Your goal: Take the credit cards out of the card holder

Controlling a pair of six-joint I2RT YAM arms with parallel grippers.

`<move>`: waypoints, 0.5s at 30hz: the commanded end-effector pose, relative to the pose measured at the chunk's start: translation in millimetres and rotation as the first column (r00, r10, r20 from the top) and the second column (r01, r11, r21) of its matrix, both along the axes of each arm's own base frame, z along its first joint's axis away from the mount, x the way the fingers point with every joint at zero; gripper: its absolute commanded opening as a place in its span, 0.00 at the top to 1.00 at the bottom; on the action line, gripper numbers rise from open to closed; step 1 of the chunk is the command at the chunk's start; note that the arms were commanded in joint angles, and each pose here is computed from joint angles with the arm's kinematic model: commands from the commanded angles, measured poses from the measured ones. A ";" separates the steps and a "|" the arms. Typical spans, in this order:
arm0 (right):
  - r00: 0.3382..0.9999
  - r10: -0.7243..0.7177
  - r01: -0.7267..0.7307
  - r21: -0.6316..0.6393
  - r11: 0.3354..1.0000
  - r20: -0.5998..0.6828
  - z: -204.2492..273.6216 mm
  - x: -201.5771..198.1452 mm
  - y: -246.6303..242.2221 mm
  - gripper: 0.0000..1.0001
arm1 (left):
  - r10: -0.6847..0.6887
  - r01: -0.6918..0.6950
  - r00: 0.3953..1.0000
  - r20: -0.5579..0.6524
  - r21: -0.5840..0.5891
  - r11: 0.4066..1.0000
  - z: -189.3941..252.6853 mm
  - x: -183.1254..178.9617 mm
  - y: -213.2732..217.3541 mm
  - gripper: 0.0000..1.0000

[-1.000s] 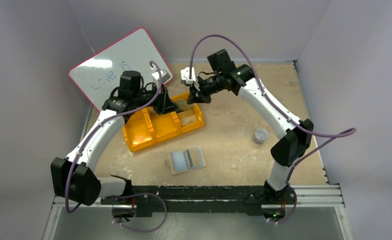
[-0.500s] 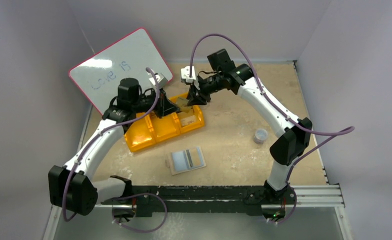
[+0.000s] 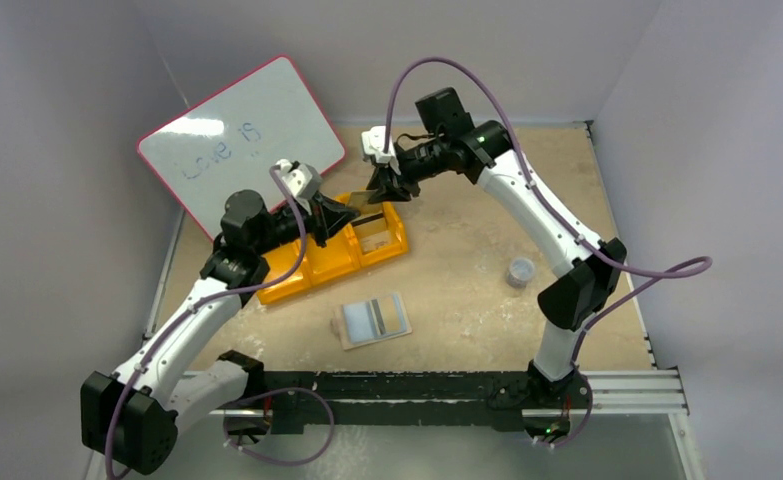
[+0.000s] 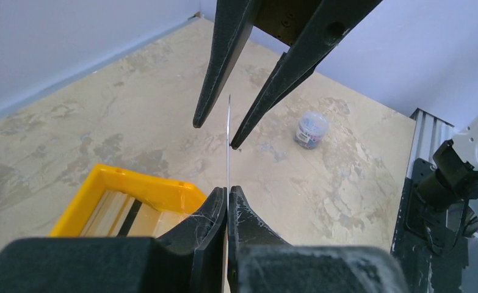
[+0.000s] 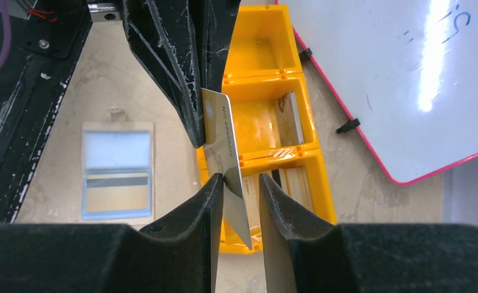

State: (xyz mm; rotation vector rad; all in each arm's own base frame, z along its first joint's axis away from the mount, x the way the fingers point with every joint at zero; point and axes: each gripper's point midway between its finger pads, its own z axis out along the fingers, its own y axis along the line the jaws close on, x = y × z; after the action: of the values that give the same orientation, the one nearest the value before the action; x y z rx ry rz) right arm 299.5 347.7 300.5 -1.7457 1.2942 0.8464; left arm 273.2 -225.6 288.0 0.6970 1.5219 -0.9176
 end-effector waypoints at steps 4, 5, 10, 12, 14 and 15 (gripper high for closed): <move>0.995 0.081 -0.086 0.065 0.994 0.065 28.8 -12.0 3.3 0.72 | 0.069 -0.061 0.992 0.106 -0.077 0.995 25.1 6.1 4.4 1.00; 0.995 0.086 -0.090 0.066 0.994 0.060 29.0 -13.1 3.2 0.74 | 0.071 -0.062 0.992 0.107 -0.083 0.995 23.8 6.1 4.4 1.00; 0.994 0.100 -0.102 0.041 0.994 0.046 23.7 -14.7 1.6 0.97 | 0.078 -0.068 0.992 0.101 -0.102 0.992 21.0 6.2 4.7 1.00; 0.994 0.097 -0.099 0.029 0.995 0.050 21.3 -12.6 0.8 1.00 | 0.080 -0.068 0.991 0.103 -0.111 0.991 21.7 5.9 4.7 1.00; 0.994 0.084 -0.085 0.016 0.996 0.064 19.1 -8.6 0.3 1.00 | 0.092 -0.081 0.991 0.098 -0.113 0.990 20.1 7.6 6.0 1.00; 0.995 0.067 -0.068 0.008 0.998 0.071 18.2 -5.1 -0.5 1.00 | 0.099 -0.089 0.991 0.090 -0.113 0.990 18.1 8.8 6.5 0.97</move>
State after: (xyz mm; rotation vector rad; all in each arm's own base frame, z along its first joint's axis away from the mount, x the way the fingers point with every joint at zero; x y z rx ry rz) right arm 294.2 348.1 311.8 -1.7937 1.2089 0.8475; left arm 281.1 -221.0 284.5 0.6133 1.4797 -0.8851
